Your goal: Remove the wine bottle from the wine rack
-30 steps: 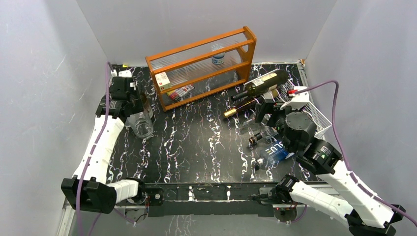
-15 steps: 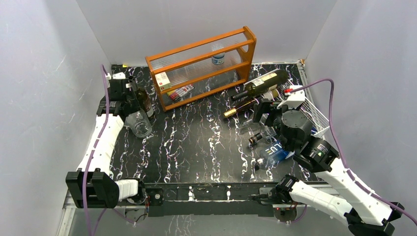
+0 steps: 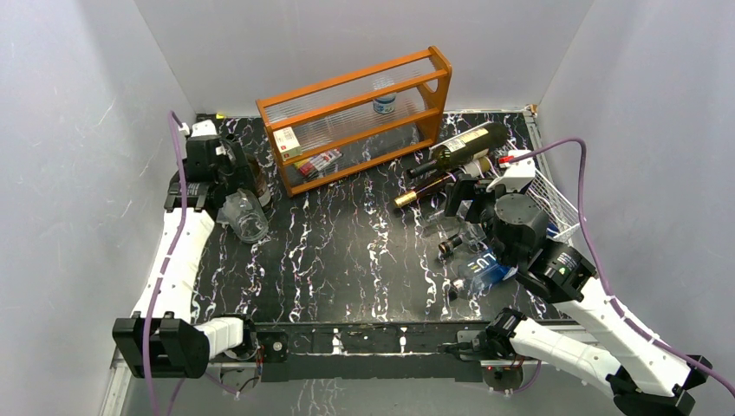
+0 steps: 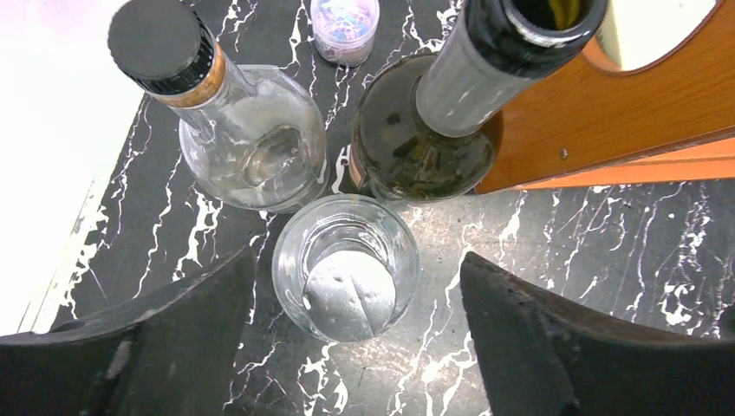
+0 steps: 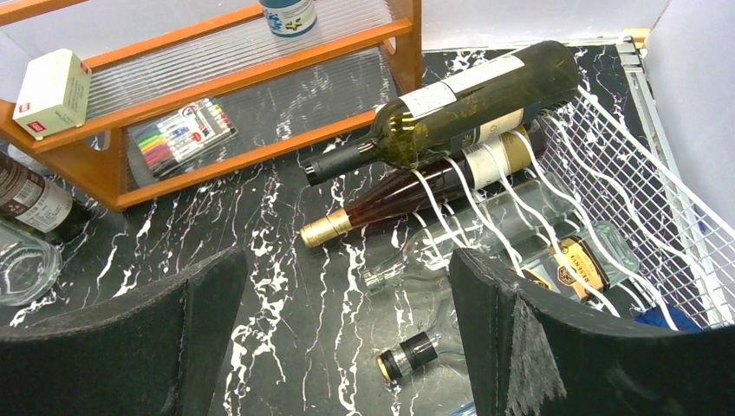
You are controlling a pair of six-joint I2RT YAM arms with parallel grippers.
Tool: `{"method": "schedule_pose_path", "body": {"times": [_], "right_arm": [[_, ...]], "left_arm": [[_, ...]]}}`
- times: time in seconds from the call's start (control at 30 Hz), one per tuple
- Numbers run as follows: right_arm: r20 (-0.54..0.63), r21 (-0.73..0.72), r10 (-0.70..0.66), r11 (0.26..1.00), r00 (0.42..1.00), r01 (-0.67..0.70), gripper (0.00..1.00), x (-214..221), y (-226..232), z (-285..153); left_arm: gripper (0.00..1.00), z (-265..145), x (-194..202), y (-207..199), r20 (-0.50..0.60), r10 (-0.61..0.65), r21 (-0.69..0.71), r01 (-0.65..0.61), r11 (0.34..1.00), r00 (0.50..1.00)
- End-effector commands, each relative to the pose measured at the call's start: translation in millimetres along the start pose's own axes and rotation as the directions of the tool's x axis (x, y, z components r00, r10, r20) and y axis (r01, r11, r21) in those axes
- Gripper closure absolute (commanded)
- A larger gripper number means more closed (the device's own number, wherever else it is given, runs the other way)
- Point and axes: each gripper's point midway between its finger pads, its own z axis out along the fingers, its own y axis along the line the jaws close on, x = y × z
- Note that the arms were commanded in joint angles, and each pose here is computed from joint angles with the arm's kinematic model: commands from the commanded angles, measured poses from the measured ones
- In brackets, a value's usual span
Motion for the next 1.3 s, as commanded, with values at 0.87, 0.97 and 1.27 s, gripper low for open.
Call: {"method": "schedule_pose_path", "body": {"times": [0.87,0.97,1.27], "right_arm": [[-0.017,0.01,-0.074,0.997,0.997,0.074,0.02,12.8,12.1,22.9],[-0.021,0.043,-0.11,0.993,0.994,0.111,0.02,10.8,7.2,24.9],[-0.058,0.122,-0.269,0.954,0.961,0.274,0.02,7.4,-13.0,23.1]], "left_arm": [[0.02,-148.4,-31.1,-218.4,0.254,0.104,0.832,-0.272,0.483,0.962],[0.02,-143.6,-33.0,-236.3,0.28,0.111,0.832,-0.299,0.467,0.954],[0.02,-114.5,-48.1,-262.0,0.357,0.077,0.809,-0.349,0.472,0.931]]}}
